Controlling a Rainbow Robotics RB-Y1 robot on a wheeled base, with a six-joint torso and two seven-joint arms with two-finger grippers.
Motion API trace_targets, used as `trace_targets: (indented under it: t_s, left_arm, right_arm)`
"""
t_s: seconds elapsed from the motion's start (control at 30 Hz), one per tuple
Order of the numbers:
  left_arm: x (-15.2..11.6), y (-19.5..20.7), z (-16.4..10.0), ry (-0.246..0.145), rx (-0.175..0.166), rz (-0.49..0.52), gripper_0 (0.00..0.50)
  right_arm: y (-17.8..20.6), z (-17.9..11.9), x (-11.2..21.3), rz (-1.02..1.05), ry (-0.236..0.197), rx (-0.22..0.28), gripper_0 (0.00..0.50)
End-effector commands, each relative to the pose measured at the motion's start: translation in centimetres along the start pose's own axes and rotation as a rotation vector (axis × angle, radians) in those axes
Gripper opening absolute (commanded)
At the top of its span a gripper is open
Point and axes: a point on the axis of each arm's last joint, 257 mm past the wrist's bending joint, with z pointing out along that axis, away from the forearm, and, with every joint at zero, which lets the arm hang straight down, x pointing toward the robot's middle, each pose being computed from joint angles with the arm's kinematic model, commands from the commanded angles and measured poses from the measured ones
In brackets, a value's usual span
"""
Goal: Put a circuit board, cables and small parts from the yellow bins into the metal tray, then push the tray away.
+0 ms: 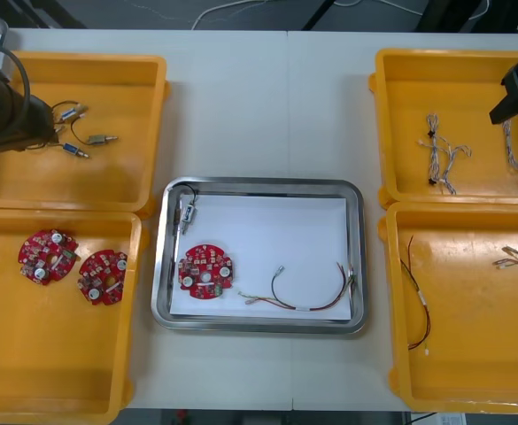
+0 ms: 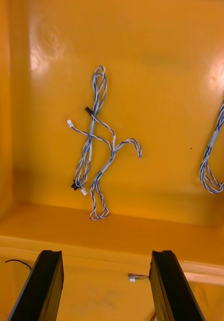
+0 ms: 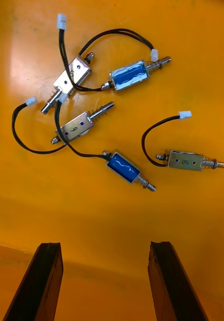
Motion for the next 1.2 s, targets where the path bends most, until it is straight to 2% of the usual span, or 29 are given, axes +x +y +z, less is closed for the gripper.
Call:
trace_targets:
  t_s: [0.03, 0.2, 0.4, 0.57, 0.7, 0.83, 0.93, 1.2]
  left_arm:
    - [-2.6, 2.3, -2.3, -0.058, -0.040, -0.194, 0.500]
    - [-2.0, 3.5, -1.9, -0.059, -0.073, -0.357, 0.500]
    - [-2.0, 3.3, -1.4, -0.080, -0.085, -0.502, 0.500]
    - [-2.2, 3.0, -0.8, -0.106, -0.099, -0.600, 0.500]
    - [-2.1, 2.7, -0.3, -0.101, -0.110, -0.639, 0.500]
    - [-2.3, 2.8, 0.8, -0.099, -0.150, -0.661, 0.500]
    - [-2.6, 2.5, 1.3, -0.110, -0.155, -0.674, 0.500]
    - [-3.5, 1.1, 2.0, -0.141, -0.139, -0.712, 0.500]
  right_arm:
    - [0.6, 0.2, -0.8, 0.024, 0.016, 0.037, 0.500]
    - [0.4, 2.0, -1.3, 0.058, 0.006, 0.027, 0.500]
    - [0.3, 4.2, -2.2, 0.098, -0.022, 0.017, 0.500]
    - [0.1, 6.4, -2.8, 0.112, -0.040, 0.045, 0.500]
    - [0.1, 7.7, -2.9, 0.119, -0.043, 0.062, 0.500]
    - [-0.1, 9.3, -2.7, 0.144, -0.039, 0.071, 0.500]
    - [-0.1, 10.1, -2.6, 0.157, -0.037, 0.071, 0.500]
    - [-0.1, 12.4, -1.9, 0.180, -0.022, 0.090, 0.500]
